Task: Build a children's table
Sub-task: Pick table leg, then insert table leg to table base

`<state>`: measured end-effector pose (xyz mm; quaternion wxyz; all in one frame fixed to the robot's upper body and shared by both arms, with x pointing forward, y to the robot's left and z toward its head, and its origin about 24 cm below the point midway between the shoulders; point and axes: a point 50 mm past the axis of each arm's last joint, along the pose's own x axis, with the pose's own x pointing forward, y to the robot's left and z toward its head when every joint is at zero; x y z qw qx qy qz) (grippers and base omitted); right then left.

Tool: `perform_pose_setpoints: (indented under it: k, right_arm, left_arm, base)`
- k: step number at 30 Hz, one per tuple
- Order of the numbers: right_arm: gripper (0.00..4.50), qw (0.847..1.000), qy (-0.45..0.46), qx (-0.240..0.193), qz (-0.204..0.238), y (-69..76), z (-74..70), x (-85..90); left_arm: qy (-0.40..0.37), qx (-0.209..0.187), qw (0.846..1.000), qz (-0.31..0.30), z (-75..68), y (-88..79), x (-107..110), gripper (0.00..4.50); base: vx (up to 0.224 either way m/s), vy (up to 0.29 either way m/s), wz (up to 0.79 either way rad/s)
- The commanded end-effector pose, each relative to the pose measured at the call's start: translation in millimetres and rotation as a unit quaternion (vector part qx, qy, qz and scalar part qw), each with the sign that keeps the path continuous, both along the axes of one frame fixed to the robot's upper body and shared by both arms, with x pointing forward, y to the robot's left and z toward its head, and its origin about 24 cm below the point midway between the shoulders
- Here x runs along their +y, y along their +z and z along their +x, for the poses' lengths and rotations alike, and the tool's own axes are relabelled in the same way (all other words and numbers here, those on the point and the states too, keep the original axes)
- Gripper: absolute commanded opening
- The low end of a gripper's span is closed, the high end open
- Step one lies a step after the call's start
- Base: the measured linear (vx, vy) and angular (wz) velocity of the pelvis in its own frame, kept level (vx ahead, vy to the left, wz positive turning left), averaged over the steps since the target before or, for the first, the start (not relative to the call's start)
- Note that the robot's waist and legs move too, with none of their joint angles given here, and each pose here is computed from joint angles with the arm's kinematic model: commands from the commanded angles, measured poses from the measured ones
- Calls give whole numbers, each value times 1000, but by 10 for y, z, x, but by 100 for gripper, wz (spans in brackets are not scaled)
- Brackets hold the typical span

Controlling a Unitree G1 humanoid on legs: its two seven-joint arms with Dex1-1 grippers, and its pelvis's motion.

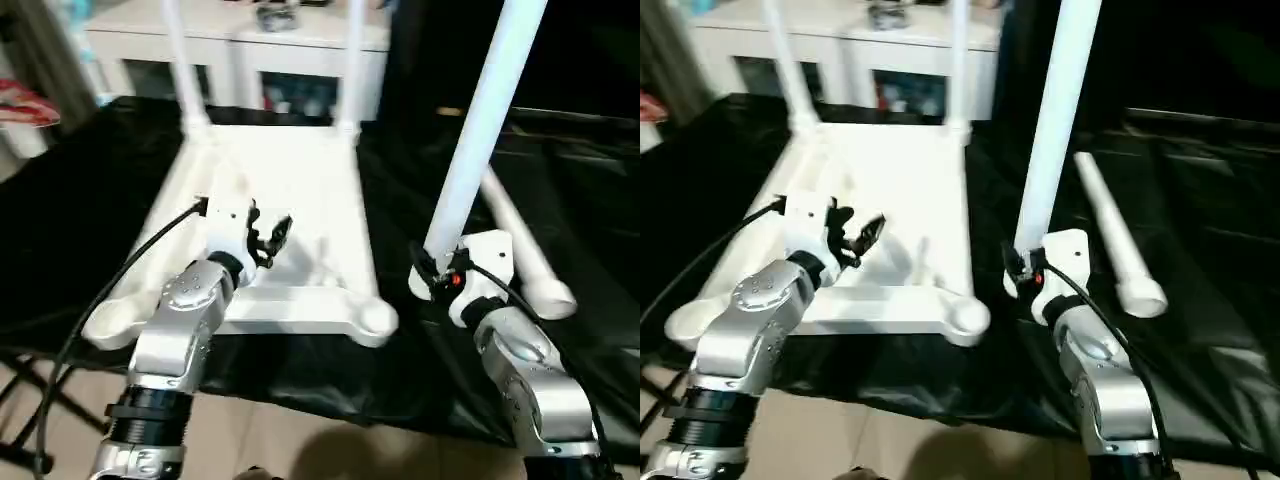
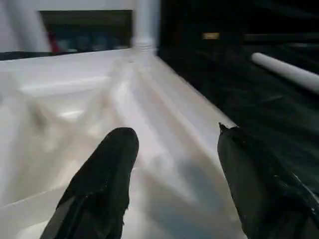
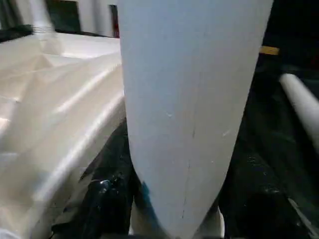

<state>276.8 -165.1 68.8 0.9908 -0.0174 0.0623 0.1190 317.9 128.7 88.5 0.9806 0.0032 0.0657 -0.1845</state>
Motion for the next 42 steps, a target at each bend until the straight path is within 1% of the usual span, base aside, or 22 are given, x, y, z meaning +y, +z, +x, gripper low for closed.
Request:
perform_pose_setpoints:
  k: [1, 4, 5, 8, 9, 10, 11, 13, 14, 15, 17, 19, 22, 24, 27, 30, 32, 33, 37, 38, 41, 42]
  right_arm:
    - [188, 1000, -7, -5, 1, 30, 30, -44]
    - [188, 1000, -6, -7, 2, 41, 40, -68]
    - [188, 1000, 4, -14, 17, 91, 51, -118]
    - [188, 999, 15, -20, 27, 132, 51, -149]
    - [188, 998, 36, -20, 37, 164, 42, -183]
    - [188, 998, 36, -20, 37, 164, 42, -183]
    - [188, 997, 56, -17, 46, 185, 27, -207]
    - [188, 996, 69, -17, 51, 200, 12, -221]
    - [188, 995, 90, -16, 51, 221, -17, -244]
    - [188, 995, 90, -16, 51, 221, -17, -244]
    - [188, 993, 106, -13, 41, 225, -37, -264]
    - [188, 993, 113, -12, 38, 226, -46, -268]
    - [188, 991, 130, -10, 37, 229, -74, -255]
    - [188, 987, 152, -7, 41, 231, -111, -223]
    - [188, 985, 169, -3, 44, 232, -142, -205]
    - [188, 983, 177, 0, 43, 232, -169, -191]
    - [188, 983, 179, 2, 43, 229, -185, -200]
    - [188, 983, 179, 3, 43, 229, -188, -206]
    - [188, 983, 177, 6, 41, 228, -190, -230]
    - [188, 983, 178, 7, 41, 227, -188, -231]
    - [188, 983, 179, 8, 40, 229, -182, -223]
    - [188, 983, 180, 8, 40, 230, -182, -219]
  left_arm:
    - [-13, -5, 1000, 1, 22, 38, -35, 300]
    - [-30, -5, 1000, 4, 18, 38, -61, 300]
    - [-99, -7, 995, -4, -14, 59, -120, 300]
    - [-156, -6, 988, -8, -53, 74, -142, 334]
    - [-235, 6, 972, 3, -126, 59, -137, 334]
    - [-235, 6, 972, 3, -126, 59, -137, 339]
    - [-299, 25, 954, 21, -198, 25, -107, 339]
    - [-335, 40, 941, 34, -244, -4, -76, 367]
    - [-392, 70, 916, 49, -327, -42, -9, 367]
    - [-392, 70, 916, 49, -327, -42, -9, 340]
    - [-429, 88, 896, 66, -359, -66, 58, 321]
    - [-440, 94, 890, 76, -351, -76, 88, 330]
    - [-454, 99, 879, 104, -306, -100, 145, 276]
    - [-463, 99, 868, 147, -220, -127, 211, 290]
    - [-480, 105, 853, 176, -146, -133, 268, 232]
    - [-496, 124, 837, 196, -128, -179, 303, 246]
    - [-506, 132, 829, 198, -127, -204, 309, 203]
    - [-509, 134, 827, 197, -126, -211, 310, 184]
    - [-521, 140, 820, 192, -126, -255, 303, 202]
    - [-523, 142, 819, 190, -127, -267, 303, 142]
    - [-521, 144, 818, 194, -119, -299, 311, 164]
    - [-520, 144, 818, 198, -111, -311, 316, 138]
  base:
    - [-14, -112, -7]
    - [10, -81, -6]
    - [35, -52, -3]
    - [0, 0, 0]
    - [0, 0, 0]
    - [0, 0, 0]
    - [0, 0, 0]
    - [0, 0, 0]
    - [0, 0, 0]
    - [0, 0, 0]
    - [0, 0, 0]
    - [0, 0, 0]
    - [0, 0, 0]
    - [0, 0, 0]
    - [0, 0, 0]
    - [0, 0, 0]
    - [0, 0, 0]
    - [0, 0, 0]
    - [0, 0, 0]
    - [0, 0, 0]
    - [0, 0, 0]
    - [0, 0, 0]
